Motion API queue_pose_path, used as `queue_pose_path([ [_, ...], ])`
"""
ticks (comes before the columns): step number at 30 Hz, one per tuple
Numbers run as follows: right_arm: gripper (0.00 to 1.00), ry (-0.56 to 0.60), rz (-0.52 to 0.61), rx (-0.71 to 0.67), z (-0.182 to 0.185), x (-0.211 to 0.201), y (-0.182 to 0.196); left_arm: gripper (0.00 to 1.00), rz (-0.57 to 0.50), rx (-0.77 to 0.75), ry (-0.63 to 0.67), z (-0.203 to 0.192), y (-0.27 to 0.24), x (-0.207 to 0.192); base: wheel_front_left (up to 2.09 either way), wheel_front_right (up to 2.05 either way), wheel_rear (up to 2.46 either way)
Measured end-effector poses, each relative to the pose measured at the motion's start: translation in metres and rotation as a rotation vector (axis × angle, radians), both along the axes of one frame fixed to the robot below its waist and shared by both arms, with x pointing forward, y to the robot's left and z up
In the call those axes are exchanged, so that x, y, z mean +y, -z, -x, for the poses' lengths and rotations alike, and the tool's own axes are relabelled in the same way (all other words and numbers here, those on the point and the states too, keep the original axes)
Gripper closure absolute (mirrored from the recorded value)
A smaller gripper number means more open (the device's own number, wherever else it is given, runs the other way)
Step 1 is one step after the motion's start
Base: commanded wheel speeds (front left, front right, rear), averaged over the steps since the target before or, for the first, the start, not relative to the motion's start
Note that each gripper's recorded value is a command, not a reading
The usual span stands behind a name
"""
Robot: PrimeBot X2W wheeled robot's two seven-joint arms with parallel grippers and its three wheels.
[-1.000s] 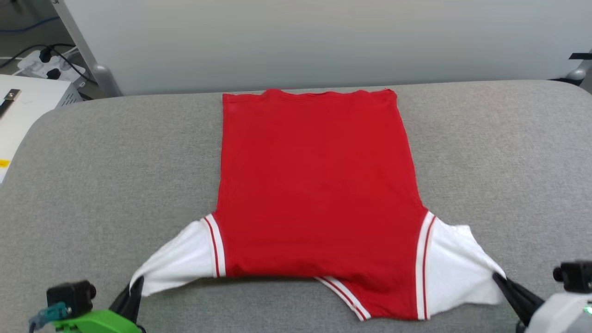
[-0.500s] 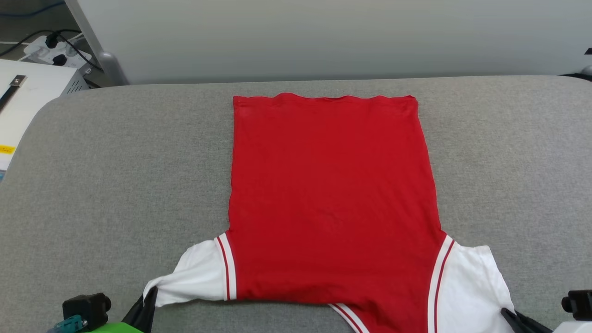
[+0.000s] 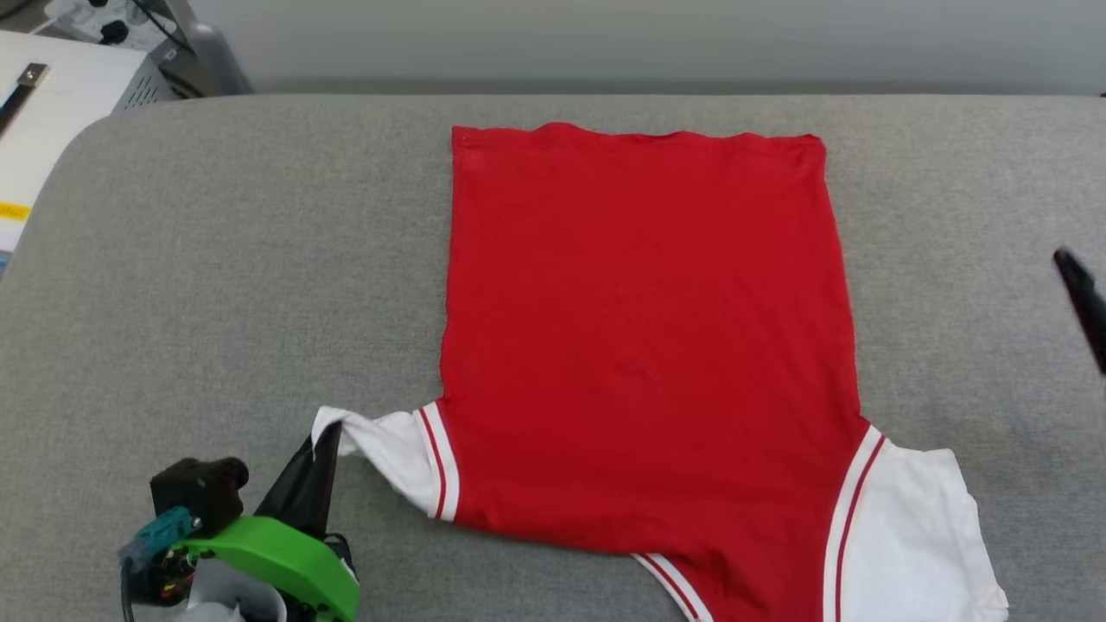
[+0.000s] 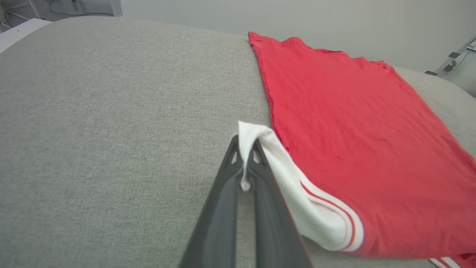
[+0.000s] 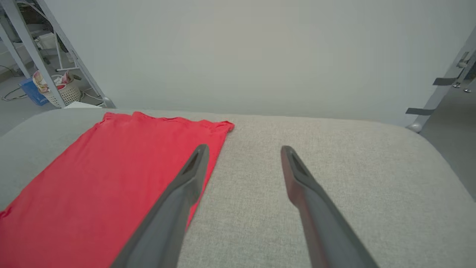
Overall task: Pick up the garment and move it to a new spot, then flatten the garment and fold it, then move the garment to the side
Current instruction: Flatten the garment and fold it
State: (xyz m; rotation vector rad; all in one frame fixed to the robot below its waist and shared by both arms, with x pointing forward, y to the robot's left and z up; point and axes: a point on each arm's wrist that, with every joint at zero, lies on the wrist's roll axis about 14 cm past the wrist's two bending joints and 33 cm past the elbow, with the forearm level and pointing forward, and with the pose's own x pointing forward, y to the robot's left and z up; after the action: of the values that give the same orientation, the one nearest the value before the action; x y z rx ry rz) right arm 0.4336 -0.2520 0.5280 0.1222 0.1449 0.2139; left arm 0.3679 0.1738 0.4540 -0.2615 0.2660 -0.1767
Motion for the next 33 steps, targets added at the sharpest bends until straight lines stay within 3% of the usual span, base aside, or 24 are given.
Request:
queue_pose_path([
  [5,0.0,-0.048,0.074,-0.075,-0.066,0.016,-0.055,1.0,0.016,-0.046,0.001,-0.018,-0.009,-0.007,0.0,0.0,0.0],
  [10,0.0,-0.128,0.172,0.105,-0.117,0.042,-0.044,1.0,0.014,-0.072,-0.014,-0.033,-0.01,-0.008,0.0,0.0,0.0],
  [18,0.0,-0.167,0.284,0.606,-0.163,0.053,0.035,1.0,0.017,-0.071,-0.048,-0.05,0.003,-0.005,0.0,0.0,0.0],
  [26,0.0,-0.161,0.324,0.816,-0.192,0.068,0.102,1.0,0.017,-0.053,-0.081,-0.061,0.022,0.003,0.0,0.0,0.0],
  [33,0.0,-0.191,0.325,0.949,-0.189,0.082,0.171,1.0,-0.004,-0.023,-0.097,-0.064,0.041,0.01,0.0,0.0,0.0],
])
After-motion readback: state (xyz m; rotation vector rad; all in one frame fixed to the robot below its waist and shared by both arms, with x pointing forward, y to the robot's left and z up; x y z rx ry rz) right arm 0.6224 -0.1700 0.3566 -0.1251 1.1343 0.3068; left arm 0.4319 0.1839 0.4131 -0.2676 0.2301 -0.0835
